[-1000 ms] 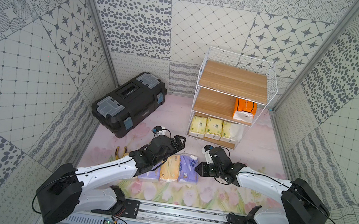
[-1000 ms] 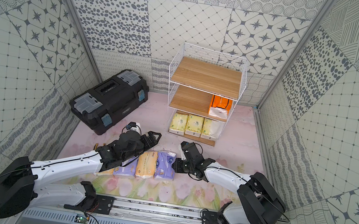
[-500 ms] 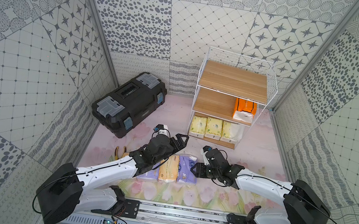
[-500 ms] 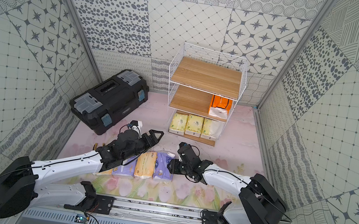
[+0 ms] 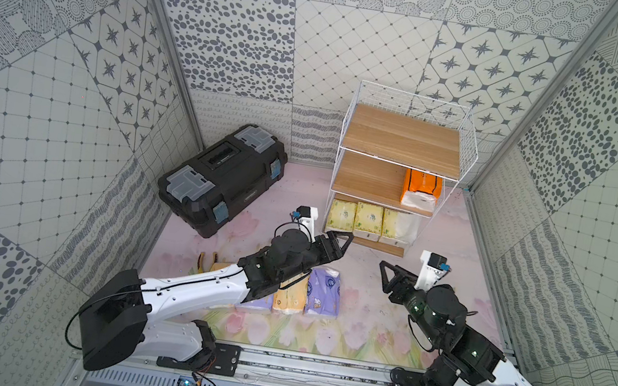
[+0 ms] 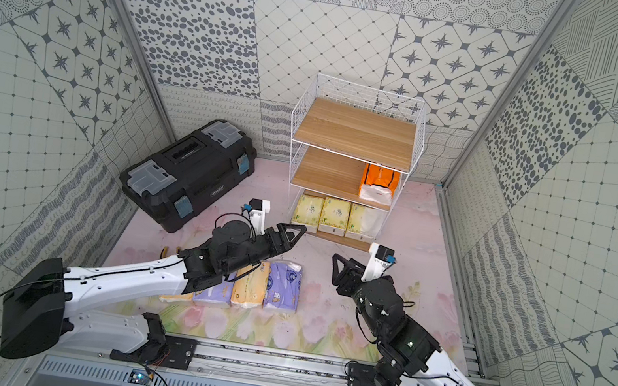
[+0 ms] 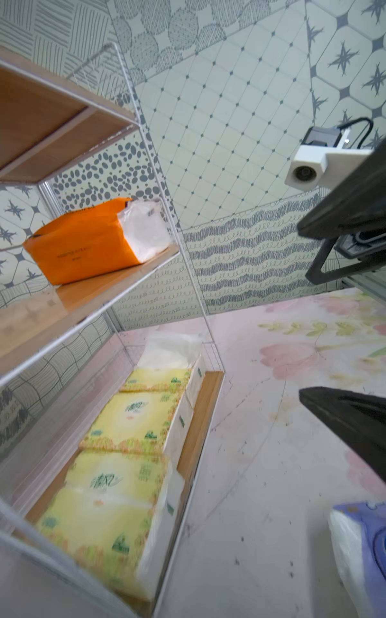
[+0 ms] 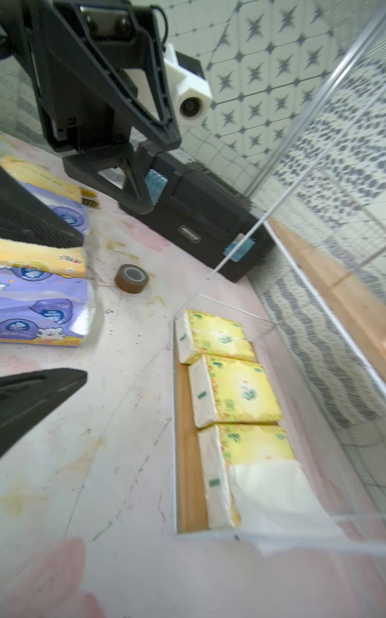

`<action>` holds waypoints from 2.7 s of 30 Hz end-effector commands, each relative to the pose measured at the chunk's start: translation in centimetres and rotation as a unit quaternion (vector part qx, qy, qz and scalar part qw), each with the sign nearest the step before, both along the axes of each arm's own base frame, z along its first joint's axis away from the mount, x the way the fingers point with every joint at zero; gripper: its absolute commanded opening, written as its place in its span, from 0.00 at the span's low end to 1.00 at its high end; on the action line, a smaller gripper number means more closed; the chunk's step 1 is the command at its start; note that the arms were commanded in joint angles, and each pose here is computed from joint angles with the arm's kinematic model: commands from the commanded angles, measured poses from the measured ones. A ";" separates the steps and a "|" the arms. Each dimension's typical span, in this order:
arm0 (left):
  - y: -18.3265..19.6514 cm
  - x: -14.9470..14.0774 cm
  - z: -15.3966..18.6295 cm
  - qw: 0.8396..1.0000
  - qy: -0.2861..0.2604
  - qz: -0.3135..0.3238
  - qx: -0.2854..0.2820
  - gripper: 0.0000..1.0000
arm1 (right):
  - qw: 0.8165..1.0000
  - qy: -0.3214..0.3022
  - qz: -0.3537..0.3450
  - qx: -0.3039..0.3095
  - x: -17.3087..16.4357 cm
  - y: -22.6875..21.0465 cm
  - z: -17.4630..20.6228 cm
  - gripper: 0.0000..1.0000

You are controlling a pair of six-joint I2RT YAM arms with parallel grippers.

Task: Remove the tissue boxes from the shelf
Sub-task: Move the box of tissues to the center of the board, then pick up a box of tissues from the shelf.

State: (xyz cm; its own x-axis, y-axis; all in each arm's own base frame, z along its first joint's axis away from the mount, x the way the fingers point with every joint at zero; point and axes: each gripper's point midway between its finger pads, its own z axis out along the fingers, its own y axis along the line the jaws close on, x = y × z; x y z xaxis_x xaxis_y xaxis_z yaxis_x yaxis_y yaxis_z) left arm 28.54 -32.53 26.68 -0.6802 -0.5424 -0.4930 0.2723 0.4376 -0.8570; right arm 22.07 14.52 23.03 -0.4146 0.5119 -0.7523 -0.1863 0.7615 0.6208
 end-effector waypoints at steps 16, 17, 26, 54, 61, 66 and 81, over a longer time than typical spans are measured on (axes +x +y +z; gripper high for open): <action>-10.6 9.6 9.2 0.992 -0.126 0.028 0.004 0.62 | 0.991 -0.080 -0.107 0.028 -0.2 -5.3 4.7 0.60; -10.8 10.1 8.9 0.992 -0.121 0.032 0.006 0.61 | 0.990 -0.081 -0.108 0.028 -0.2 -5.3 4.8 0.60; -12.8 13.0 7.9 0.994 -0.103 0.025 -0.003 0.49 | 0.990 -0.083 -0.111 0.024 -0.4 -5.6 5.1 0.60; -13.3 15.2 7.1 0.995 -0.087 0.041 -0.016 0.00 | 0.998 -0.028 -0.054 -0.033 0.2 -2.7 4.7 0.63; -11.0 13.7 8.5 0.993 -0.103 0.055 -0.025 0.00 | 0.999 0.022 0.007 -0.029 2.3 -0.6 5.7 0.67; -9.0 12.6 8.6 0.992 -0.097 0.071 -0.030 0.00 | 0.998 0.035 0.035 0.030 3.2 -1.3 7.7 0.73; -7.1 9.7 8.2 0.993 -0.083 0.074 -0.039 0.00 | 0.974 0.016 0.027 0.224 7.1 -2.8 11.4 0.95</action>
State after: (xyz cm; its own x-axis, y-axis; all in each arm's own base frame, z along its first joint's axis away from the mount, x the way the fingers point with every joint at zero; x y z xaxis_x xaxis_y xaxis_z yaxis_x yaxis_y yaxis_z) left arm 38.67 -40.25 32.28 -0.5479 -0.6222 -0.5592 0.3106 0.4693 -0.8266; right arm 28.46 10.71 32.19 -0.4637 0.7300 -0.5022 -0.1093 0.5154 0.8500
